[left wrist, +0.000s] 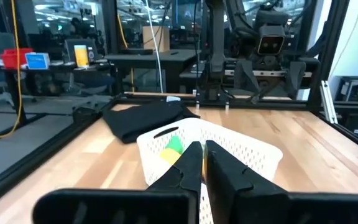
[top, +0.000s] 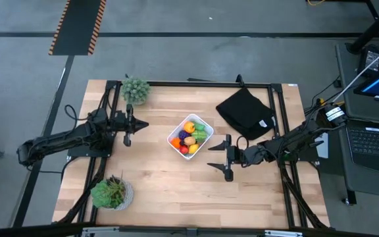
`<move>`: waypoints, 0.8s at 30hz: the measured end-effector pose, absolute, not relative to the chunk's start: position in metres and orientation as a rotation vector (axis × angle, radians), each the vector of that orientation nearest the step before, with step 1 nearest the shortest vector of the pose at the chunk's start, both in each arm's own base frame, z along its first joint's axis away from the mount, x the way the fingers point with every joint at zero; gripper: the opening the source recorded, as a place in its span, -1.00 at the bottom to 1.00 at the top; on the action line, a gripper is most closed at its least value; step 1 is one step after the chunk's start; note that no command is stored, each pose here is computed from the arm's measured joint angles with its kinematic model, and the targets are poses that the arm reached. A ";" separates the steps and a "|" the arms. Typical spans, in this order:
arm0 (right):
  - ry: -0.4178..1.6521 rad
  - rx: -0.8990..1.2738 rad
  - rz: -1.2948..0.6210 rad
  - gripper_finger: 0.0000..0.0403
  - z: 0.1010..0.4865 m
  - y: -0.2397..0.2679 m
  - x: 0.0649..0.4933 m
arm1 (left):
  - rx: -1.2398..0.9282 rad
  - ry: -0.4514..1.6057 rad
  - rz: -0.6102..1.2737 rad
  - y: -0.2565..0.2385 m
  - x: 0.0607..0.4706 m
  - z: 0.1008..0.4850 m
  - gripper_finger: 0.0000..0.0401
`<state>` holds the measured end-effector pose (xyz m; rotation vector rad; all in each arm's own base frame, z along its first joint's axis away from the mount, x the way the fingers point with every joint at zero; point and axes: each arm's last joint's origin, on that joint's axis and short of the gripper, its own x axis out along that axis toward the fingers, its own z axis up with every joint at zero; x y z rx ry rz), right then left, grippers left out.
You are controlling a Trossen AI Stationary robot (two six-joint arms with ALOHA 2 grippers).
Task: Pick and placing Produce into tupperware
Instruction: Return to Home Position
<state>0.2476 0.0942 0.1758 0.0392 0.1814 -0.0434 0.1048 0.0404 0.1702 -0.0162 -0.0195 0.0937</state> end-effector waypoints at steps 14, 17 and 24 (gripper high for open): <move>0.169 0.045 -0.042 0.49 0.177 0.094 0.248 | 0.009 -0.016 0.105 0.026 0.110 0.170 -0.82; 0.169 0.042 -0.042 0.49 0.177 0.094 0.248 | 0.035 -0.011 0.098 0.022 0.111 0.170 -0.80; 0.153 -0.017 -0.036 0.49 0.179 0.094 0.248 | 0.041 -0.030 0.145 0.022 0.110 0.171 -0.84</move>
